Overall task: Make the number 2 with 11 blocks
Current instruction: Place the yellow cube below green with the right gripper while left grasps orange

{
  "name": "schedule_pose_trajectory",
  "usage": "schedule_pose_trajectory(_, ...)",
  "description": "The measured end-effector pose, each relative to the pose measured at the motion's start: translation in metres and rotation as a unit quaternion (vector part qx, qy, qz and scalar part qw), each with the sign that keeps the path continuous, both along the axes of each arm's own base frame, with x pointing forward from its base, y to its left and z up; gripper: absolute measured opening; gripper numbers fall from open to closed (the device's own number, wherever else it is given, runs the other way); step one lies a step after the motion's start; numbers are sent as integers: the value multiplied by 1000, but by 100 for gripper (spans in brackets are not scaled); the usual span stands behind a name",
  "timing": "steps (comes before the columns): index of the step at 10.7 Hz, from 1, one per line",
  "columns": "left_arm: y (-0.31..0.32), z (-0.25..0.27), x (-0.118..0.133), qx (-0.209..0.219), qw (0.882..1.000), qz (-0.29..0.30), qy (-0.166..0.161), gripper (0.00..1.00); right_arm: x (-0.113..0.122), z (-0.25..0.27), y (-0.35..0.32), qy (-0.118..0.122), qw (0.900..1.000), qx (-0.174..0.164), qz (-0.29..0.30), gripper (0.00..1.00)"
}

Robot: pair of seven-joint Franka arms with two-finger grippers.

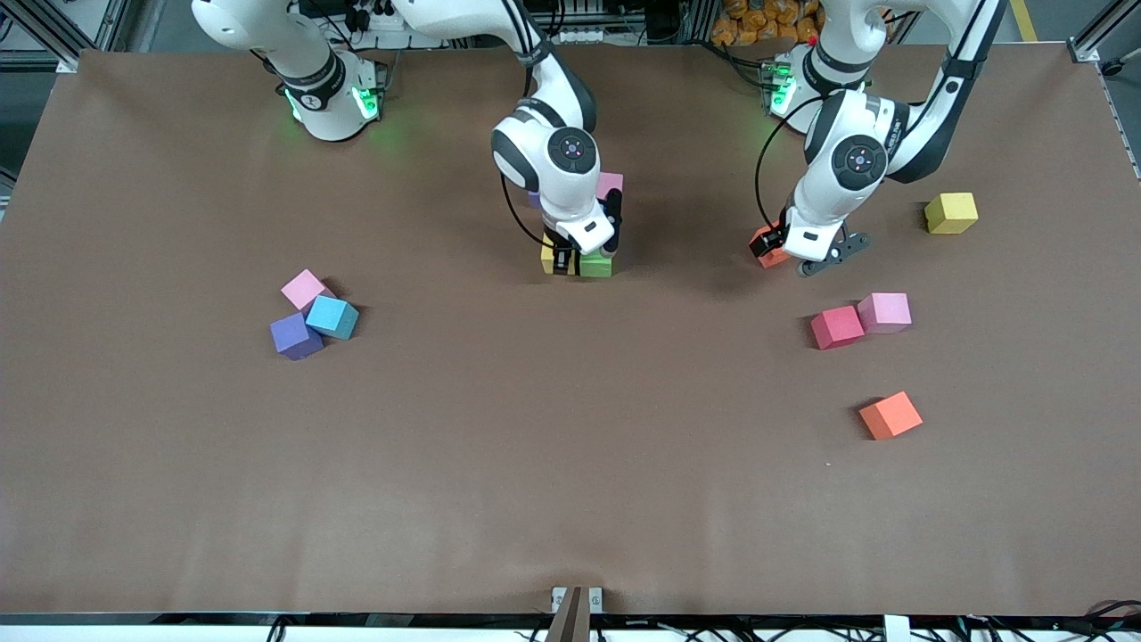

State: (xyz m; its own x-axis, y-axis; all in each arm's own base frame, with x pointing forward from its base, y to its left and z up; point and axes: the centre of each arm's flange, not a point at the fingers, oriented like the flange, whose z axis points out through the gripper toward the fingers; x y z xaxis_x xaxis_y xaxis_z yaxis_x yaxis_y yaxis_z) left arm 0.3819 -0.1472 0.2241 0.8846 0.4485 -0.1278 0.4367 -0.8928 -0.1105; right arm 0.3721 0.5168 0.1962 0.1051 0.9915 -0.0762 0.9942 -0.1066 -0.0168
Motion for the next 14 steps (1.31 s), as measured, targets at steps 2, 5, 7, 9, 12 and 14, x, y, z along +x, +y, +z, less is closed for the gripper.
schedule_pose_trajectory(2, 1, -7, -4, -1, 1000, 0, -1, 100, 0, 0, 3, -1, 1000, 0, -7, 58)
schedule_pose_trajectory(5, 2, -21, -8, -3, 1000, 1, 3, 100, 0, 0, 5, -2, 1000, -1, -13, 58)
schedule_pose_trajectory(7, 2, -29, -10, -3, 1000, 1, 11, 99, 0, -1, 6, -3, 1000, -2, -15, 58)
schedule_pose_trajectory(9, 2, -32, -11, -3, 1000, 1, 12, 89, 0, -1, 6, -3, 1000, -2, -19, 58)
schedule_pose_trajectory(12, 0, -30, -8, -6, 1000, 0, 6, 68, 0, -2, 7, -5, 1000, -2, -18, 67)
schedule_pose_trajectory(14, -3, -27, -5, -8, 1000, -3, 1, 59, 0, -11, 6, -7, 1000, -5, -17, 96)
